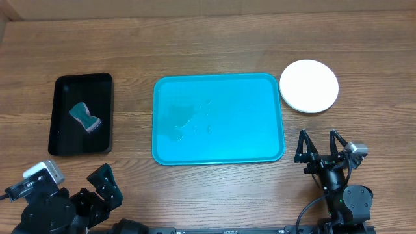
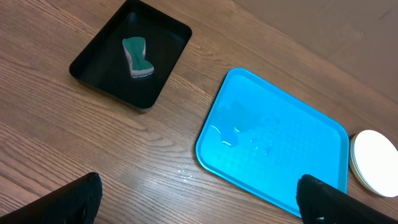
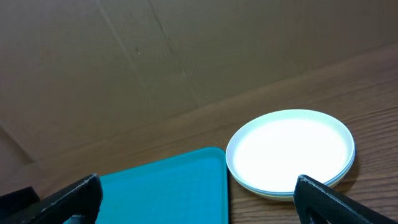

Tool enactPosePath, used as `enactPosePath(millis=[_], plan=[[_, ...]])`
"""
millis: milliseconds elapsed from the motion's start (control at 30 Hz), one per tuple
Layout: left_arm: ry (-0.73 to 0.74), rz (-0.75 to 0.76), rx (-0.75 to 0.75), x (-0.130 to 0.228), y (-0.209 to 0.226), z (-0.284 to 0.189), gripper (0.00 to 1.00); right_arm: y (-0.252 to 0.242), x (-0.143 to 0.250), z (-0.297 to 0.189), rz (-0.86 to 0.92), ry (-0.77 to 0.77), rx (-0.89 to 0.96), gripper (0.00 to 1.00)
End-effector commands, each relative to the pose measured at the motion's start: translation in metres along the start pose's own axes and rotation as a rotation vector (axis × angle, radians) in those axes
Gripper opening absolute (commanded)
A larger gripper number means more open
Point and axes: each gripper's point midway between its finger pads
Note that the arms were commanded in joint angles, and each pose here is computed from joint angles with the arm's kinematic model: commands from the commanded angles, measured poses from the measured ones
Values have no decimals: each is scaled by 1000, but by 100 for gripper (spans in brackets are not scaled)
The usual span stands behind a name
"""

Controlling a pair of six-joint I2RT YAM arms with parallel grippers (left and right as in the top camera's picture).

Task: Clean dirty plates on tray and stack at the side

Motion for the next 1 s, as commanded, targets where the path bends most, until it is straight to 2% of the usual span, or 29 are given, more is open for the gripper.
enactPosePath(millis=[0,967], plan=[[-12,-8,-8,-2,2,0,100,-3,1,0,-6,-9,13,100],[25,32,-41,8,9,3,100,-3,1,0,-6,-9,13,100]])
Point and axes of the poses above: each gripper's point midway between its finger pads, its own z axis out along the fingers, its own y axis along the line the jaws close on, x = y × z
